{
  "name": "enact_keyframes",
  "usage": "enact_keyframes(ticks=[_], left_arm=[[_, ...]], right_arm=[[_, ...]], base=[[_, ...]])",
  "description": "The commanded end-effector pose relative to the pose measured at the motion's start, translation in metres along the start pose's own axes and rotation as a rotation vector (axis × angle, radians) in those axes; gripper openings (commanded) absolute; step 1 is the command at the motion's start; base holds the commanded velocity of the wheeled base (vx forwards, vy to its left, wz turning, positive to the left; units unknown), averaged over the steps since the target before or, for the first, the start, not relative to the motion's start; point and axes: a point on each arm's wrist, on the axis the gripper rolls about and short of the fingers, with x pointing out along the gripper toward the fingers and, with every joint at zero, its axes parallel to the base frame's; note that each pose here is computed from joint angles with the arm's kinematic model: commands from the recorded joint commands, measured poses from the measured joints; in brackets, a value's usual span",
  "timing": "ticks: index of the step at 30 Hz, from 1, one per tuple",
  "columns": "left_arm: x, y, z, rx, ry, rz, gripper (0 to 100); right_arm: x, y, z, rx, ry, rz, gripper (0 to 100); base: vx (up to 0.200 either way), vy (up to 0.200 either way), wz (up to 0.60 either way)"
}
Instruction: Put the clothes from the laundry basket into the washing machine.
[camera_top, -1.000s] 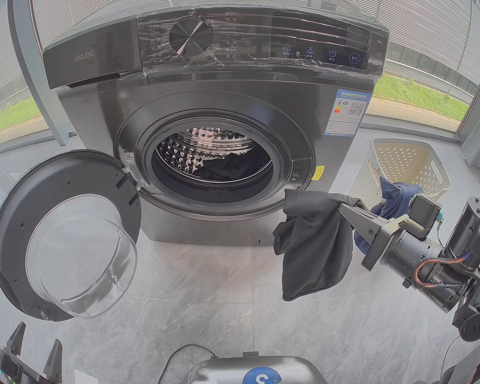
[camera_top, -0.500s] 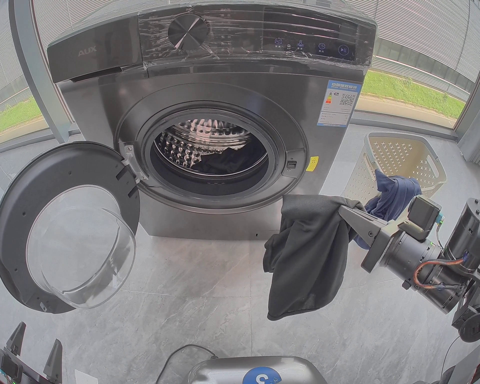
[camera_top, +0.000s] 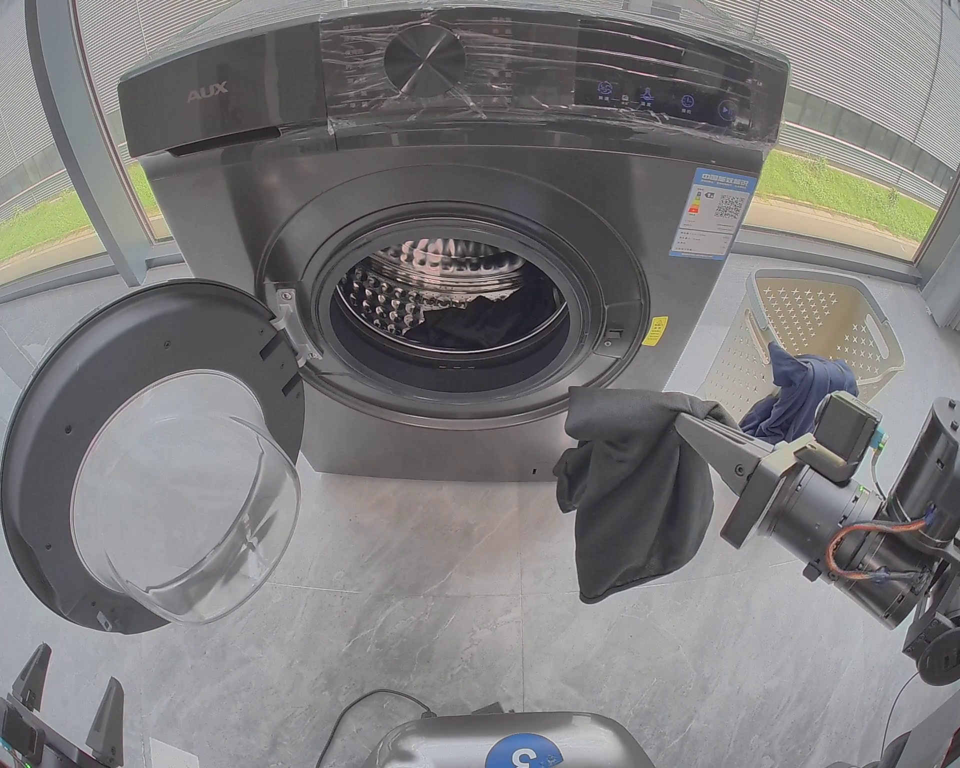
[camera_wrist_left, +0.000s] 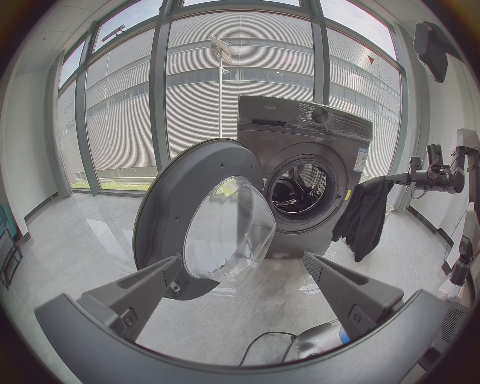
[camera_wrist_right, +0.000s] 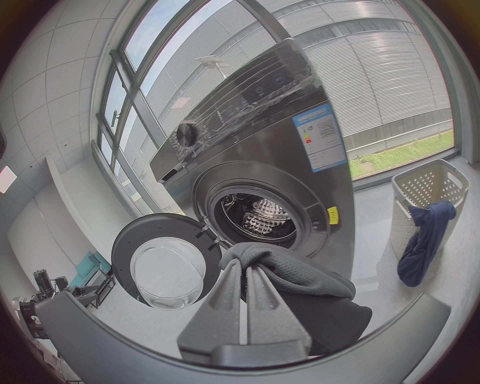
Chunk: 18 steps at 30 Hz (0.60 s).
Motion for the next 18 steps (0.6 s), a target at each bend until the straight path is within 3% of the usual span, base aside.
enact_keyframes(ticks=[1, 4, 10, 18], left_arm=[[-0.0001, 0.0002, -0.0048, 0.0, -0.001, 0.001, 100], [-0.0001, 0.0002, -0.0048, 0.0, -0.001, 0.001, 100], [-0.0001, 0.0002, -0.0048, 0.0, -0.001, 0.001, 100], [-0.0001, 0.0002, -0.0046, 0.001, -0.002, 0.001, 100]], right_arm=[[0.0006, 0.0001, -0.0009, 0.001, 0.003, 0.0, 0], [0.0008, 0.0004, -0.0013, -0.001, 0.005, 0.001, 0], [0.0019, -0.0002, -0.0026, 0.0, 0.009, -0.002, 0], [0.0018, 0.0008, -0.003, -0.001, 0.012, 0.004, 0]], base=[[-0.2, 0.0, 0.0], [-0.2, 0.0, 0.0], [0.0, 0.0, 0.0], [0.0, 0.2, 0.0]])
